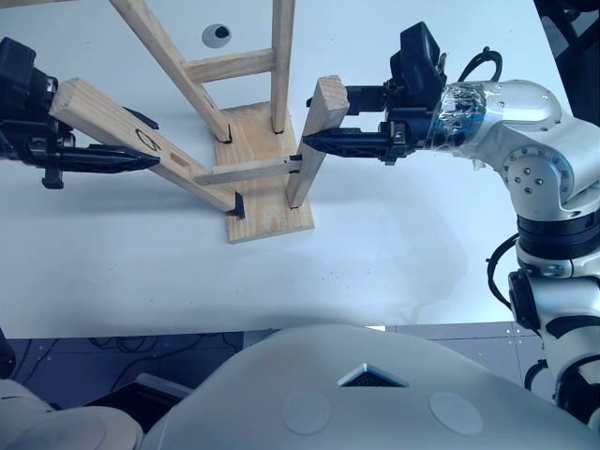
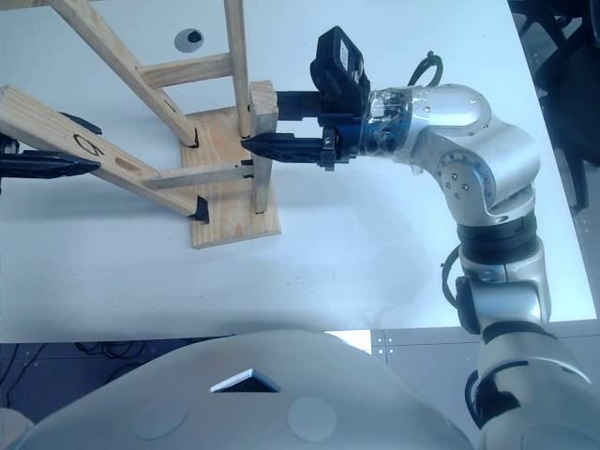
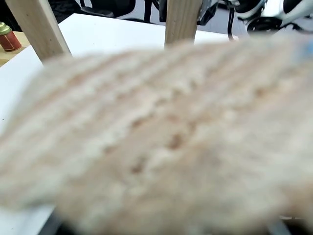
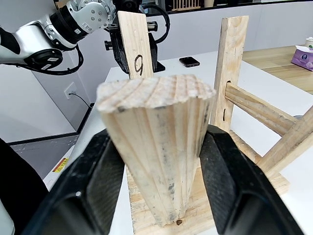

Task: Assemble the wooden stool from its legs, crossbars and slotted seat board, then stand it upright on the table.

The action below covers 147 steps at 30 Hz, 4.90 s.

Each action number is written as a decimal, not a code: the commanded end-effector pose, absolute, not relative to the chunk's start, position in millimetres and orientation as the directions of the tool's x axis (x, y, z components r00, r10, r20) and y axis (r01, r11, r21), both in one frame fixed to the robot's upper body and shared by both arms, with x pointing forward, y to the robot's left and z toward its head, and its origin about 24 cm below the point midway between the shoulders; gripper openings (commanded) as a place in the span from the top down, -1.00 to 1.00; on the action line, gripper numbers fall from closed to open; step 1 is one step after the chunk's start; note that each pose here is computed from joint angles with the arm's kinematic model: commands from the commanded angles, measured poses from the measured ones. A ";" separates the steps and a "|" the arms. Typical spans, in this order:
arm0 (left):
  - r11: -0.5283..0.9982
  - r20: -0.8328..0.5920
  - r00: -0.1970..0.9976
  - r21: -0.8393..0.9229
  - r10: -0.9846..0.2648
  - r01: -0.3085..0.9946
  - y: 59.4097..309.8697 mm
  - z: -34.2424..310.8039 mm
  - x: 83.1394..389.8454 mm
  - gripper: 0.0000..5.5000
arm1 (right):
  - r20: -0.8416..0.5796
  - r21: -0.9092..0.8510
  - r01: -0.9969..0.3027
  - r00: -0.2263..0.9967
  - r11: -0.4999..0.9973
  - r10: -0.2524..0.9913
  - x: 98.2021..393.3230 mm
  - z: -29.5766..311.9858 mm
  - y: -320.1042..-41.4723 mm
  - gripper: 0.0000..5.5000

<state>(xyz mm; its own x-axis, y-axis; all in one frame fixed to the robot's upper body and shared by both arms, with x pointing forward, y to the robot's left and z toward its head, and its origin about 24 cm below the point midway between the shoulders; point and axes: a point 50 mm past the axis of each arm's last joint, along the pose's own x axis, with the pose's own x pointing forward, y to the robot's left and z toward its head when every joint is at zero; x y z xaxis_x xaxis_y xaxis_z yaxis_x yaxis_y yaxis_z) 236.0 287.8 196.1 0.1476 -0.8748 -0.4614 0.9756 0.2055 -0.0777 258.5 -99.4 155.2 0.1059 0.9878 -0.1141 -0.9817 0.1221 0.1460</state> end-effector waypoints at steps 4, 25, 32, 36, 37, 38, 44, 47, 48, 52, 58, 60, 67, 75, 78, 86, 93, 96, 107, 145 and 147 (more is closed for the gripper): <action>0.189 -0.547 0.132 -0.049 -0.827 0.981 288.5 201.7 233.0 0.27 | -0.248 0.265 -0.942 0.139 0.206 0.959 253.4 116.8 -102.0 0.21; 0.328 -0.392 0.259 -0.122 -0.883 0.937 290.5 176.5 212.3 0.27 | -0.262 0.267 -0.942 0.134 0.205 0.956 253.4 117.8 -105.6 0.21; 0.333 -0.473 0.247 -0.106 -0.846 0.937 299.9 160.6 203.5 0.27 | -0.265 0.266 -0.940 0.141 0.213 0.954 253.5 118.4 -107.3 0.21; 0.317 -0.488 0.253 -0.052 -0.836 0.947 295.8 167.3 205.9 0.27 | -0.261 0.271 -0.941 0.131 0.203 0.956 251.6 117.7 -105.2 0.21; 0.318 -0.488 0.260 -0.038 -0.833 0.947 295.1 168.3 207.1 0.27 | -0.261 0.273 -0.941 0.130 0.202 0.957 251.1 117.1 -104.9 0.21; 0.319 -0.488 0.269 -0.021 -0.830 0.947 294.7 169.9 208.4 0.27 | -0.261 0.275 -0.940 0.127 0.199 0.957 250.5 116.7 -104.5 0.21; 0.289 -0.541 0.265 0.042 -0.798 0.957 289.1 179.8 213.1 0.27 | -0.263 0.284 -0.940 0.116 0.192 0.958 247.2 115.0 -102.3 0.21; 0.244 -0.540 0.228 0.044 -0.810 0.969 280.2 182.3 212.4 0.27 | -0.259 0.290 -0.938 0.115 0.191 0.959 245.0 113.7 -100.8 0.21; 0.236 -0.541 0.222 0.044 -0.811 0.971 278.5 182.1 211.9 0.27 | -0.257 0.292 -0.937 0.115 0.190 0.960 244.4 113.4 -100.2 0.21; 0.227 -0.538 0.220 0.055 -0.814 0.972 272.8 178.2 213.1 0.27 | -0.253 0.294 -0.938 0.109 0.184 0.961 242.7 113.3 -98.1 0.21; 0.215 -0.526 0.208 0.049 -0.825 0.975 262.1 175.3 218.2 0.27 | -0.268 0.258 -0.953 0.086 0.158 0.960 239.2 116.3 -95.6 0.21; 0.206 -0.526 0.199 0.046 -0.827 0.977 255.1 175.1 220.0 0.27 | -0.267 0.240 -0.961 0.074 0.141 0.961 236.6 120.4 -91.9 0.21; 0.169 -0.553 0.148 0.014 -0.820 0.986 222.7 171.9 223.4 0.27 | -0.347 0.121 -0.989 0.040 0.087 0.937 225.4 123.2 -79.8 0.22; 0.193 -0.559 0.169 0.017 -0.812 0.981 222.2 183.2 228.7 0.27 | -0.480 0.081 -0.991 0.054 0.105 0.875 225.4 106.5 -83.3 0.22; 0.197 -0.567 0.175 0.023 -0.805 0.980 223.6 183.5 230.0 0.27 | -0.510 0.068 -0.991 0.062 0.112 0.858 230.1 102.3 -83.8 0.22; 0.176 -0.602 0.181 0.068 -0.778 0.982 222.5 171.4 238.6 0.27 | -0.298 0.178 -0.969 0.112 0.171 0.948 263.3 132.9 -60.4 0.04; 0.248 -0.589 0.248 0.082 -0.769 0.965 223.6 157.8 252.3 0.27 | -0.149 0.182 -0.961 0.181 0.207 0.972 275.2 155.5 -53.1 -0.36; 0.264 -0.581 0.259 0.077 -0.772 0.961 224.7 156.7 254.1 0.27 | 0.001 0.219 -0.954 0.210 0.205 0.978 277.3 181.3 -54.3 -0.36; 0.308 -0.537 0.300 0.078 -0.788 0.948 218.6 157.0 261.4 0.27 | 0.447 0.389 -0.899 0.377 0.204 0.811 293.6 252.6 -70.3 -0.19; 0.330 -0.455 0.342 0.108 -0.822 0.938 186.1 149.3 277.5 0.11 | -0.221 0.141 -0.717 0.650 0.683 0.727 302.1 138.9 -31.8 1.00; 0.346 -0.428 0.361 0.116 -0.829 0.931 189.0 150.9 277.9 0.01 | -0.139 0.232 -0.708 0.655 0.667 0.743 308.9 162.1 -36.5 1.00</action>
<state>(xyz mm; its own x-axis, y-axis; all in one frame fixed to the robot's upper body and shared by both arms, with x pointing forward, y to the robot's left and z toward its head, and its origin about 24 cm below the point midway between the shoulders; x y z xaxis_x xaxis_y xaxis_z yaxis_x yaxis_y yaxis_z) 278.0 183.4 154.9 0.3407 -0.8364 -0.4293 0.9395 0.3202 0.1218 300.6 -34.0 136.9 0.6419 0.7362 -0.2144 -0.7178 0.6753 0.1696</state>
